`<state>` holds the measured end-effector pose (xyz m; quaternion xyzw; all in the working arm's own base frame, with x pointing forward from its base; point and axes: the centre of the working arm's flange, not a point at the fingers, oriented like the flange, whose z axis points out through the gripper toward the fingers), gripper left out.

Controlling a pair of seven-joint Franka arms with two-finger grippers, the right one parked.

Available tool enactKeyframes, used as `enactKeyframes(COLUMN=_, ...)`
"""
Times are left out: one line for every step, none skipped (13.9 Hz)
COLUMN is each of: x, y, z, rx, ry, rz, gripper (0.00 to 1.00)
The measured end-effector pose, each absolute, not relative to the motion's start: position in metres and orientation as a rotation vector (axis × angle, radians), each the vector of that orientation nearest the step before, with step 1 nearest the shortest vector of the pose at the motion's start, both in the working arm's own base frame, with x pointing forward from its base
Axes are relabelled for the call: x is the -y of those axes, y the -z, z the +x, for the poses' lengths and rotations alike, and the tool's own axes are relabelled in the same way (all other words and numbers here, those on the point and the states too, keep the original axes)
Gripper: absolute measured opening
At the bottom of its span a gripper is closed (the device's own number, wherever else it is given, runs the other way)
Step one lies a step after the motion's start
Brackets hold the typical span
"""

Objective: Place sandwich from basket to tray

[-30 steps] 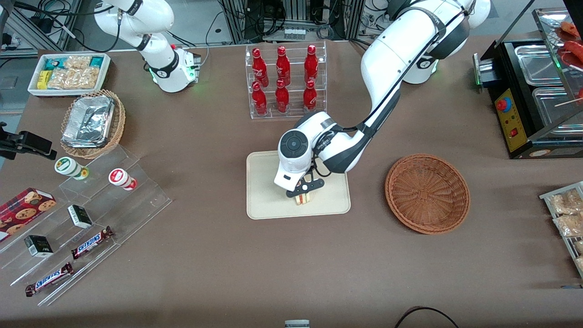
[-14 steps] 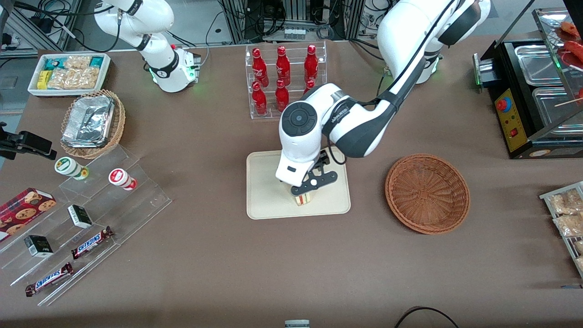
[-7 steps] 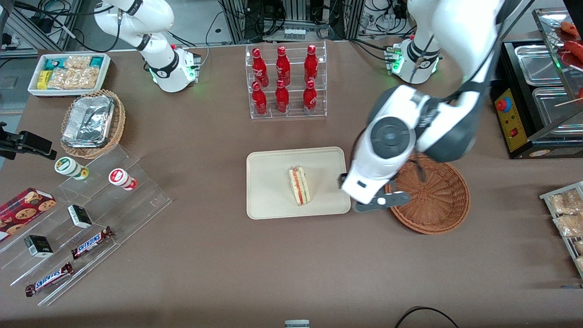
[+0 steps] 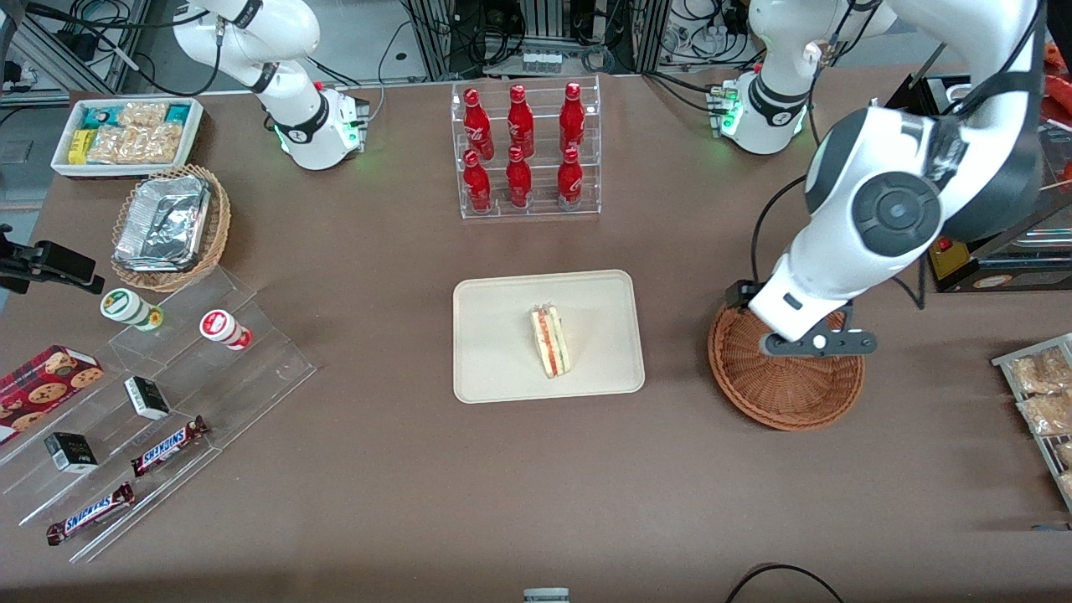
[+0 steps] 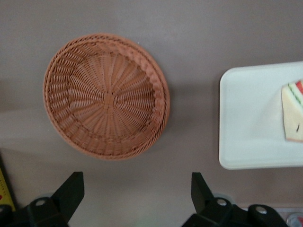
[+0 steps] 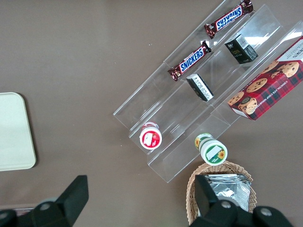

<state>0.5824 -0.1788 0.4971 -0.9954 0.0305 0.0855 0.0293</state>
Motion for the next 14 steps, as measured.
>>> enactKeyframes(x=0.164, y=-0.508, z=0.578, rx=-0.136, ry=-0.293, rz=-3.084, gripper=1.0)
enactKeyframes(x=0.147, y=-0.521, z=0.574, rx=-0.165, ry=-0.303, rz=-3.092, gripper=1.0)
enactKeyframes(x=0.13, y=-0.535, z=0.569, rx=-0.194, ry=-0.308, rz=-3.099, gripper=1.0)
enactKeyframes(x=0.115, y=-0.55, z=0.562, rx=-0.227, ry=-0.315, rz=-3.103, gripper=1.0)
enactKeyframes(x=0.099, y=-0.563, z=0.555, rx=-0.259, ry=-0.325, rz=-3.102, gripper=1.0)
enactKeyframes(x=0.082, y=-0.574, z=0.548, rx=-0.291, ry=-0.333, rz=-3.101, gripper=1.0)
enactKeyframes(x=0.064, y=-0.584, z=0.542, rx=-0.312, ry=-0.342, rz=-3.103, gripper=1.0)
enactKeyframes(x=0.048, y=-0.591, z=0.537, rx=-0.318, ry=-0.353, rz=-3.105, gripper=1.0)
enactKeyframes(x=0.033, y=-0.598, z=0.532, rx=-0.311, ry=-0.358, rz=-3.109, gripper=1.0)
enactKeyframes(x=0.024, y=-0.604, z=0.53, rx=-0.3, ry=-0.347, rz=-3.114, gripper=1.0)
enactKeyframes(x=0.019, y=-0.609, z=0.528, rx=-0.29, ry=-0.332, rz=-3.117, gripper=1.0)
enactKeyframes(x=0.018, y=-0.613, z=0.527, rx=-0.286, ry=-0.322, rz=-3.118, gripper=1.0)
enactKeyframes(x=0.018, y=-0.615, z=0.526, rx=-0.286, ry=-0.317, rz=-3.118, gripper=1.0)
enactKeyframes(x=0.018, y=-0.615, z=0.526, rx=-0.286, ry=-0.316, rz=-3.118, gripper=1.0)
